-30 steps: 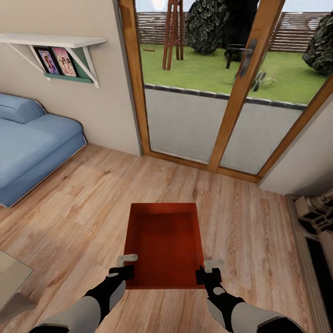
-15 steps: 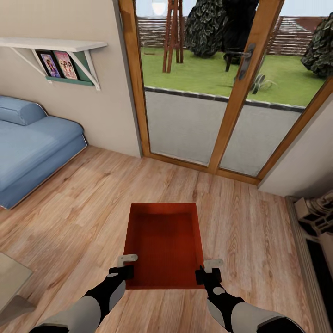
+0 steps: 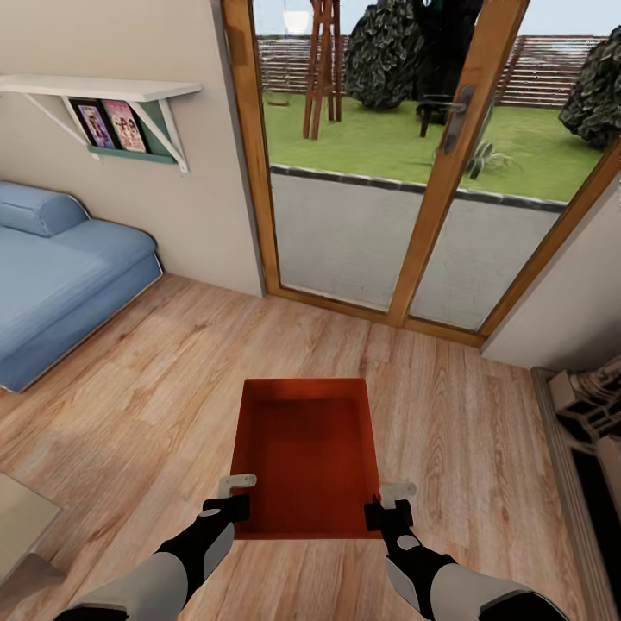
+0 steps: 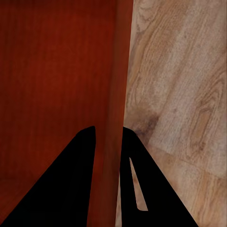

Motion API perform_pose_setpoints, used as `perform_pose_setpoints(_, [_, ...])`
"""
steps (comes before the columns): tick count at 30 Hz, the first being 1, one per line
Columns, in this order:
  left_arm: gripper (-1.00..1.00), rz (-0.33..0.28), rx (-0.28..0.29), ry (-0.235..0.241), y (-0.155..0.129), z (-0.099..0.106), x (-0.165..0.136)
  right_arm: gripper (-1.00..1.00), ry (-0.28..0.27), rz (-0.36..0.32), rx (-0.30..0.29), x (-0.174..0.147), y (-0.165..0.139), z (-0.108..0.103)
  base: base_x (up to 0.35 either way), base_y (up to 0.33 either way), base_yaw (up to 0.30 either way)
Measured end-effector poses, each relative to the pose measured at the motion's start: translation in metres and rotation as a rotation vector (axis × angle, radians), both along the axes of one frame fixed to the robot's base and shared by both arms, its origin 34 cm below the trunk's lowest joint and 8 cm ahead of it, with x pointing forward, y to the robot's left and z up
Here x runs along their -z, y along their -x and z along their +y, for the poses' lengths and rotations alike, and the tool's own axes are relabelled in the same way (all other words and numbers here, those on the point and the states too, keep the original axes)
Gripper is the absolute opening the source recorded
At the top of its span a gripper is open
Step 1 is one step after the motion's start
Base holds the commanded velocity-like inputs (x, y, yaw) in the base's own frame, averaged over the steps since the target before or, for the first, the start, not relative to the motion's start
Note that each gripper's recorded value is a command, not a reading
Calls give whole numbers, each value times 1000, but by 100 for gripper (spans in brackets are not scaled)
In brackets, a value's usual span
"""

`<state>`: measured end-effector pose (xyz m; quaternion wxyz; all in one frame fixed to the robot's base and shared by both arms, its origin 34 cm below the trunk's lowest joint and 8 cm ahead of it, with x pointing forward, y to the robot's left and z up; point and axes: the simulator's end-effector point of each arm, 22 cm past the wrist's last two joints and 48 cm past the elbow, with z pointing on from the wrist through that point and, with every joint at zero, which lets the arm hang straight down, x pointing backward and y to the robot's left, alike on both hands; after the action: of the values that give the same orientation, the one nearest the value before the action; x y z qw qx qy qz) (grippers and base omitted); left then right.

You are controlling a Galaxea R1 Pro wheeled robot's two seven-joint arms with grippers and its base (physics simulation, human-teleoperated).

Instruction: Move the two storage containers from the living room to the garage. In the garage, place one container on the floor and stack the other container on top of it (either order is fine).

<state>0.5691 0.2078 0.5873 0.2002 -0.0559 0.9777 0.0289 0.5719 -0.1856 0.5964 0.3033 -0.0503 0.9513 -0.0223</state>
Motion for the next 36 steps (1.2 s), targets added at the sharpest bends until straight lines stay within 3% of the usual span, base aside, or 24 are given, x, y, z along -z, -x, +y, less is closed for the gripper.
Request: perform_pose_setpoints(36, [-100,-48,-4,1,-17,0,-24,-100,2,-47,-5,-24,-18,0,0,0,0])
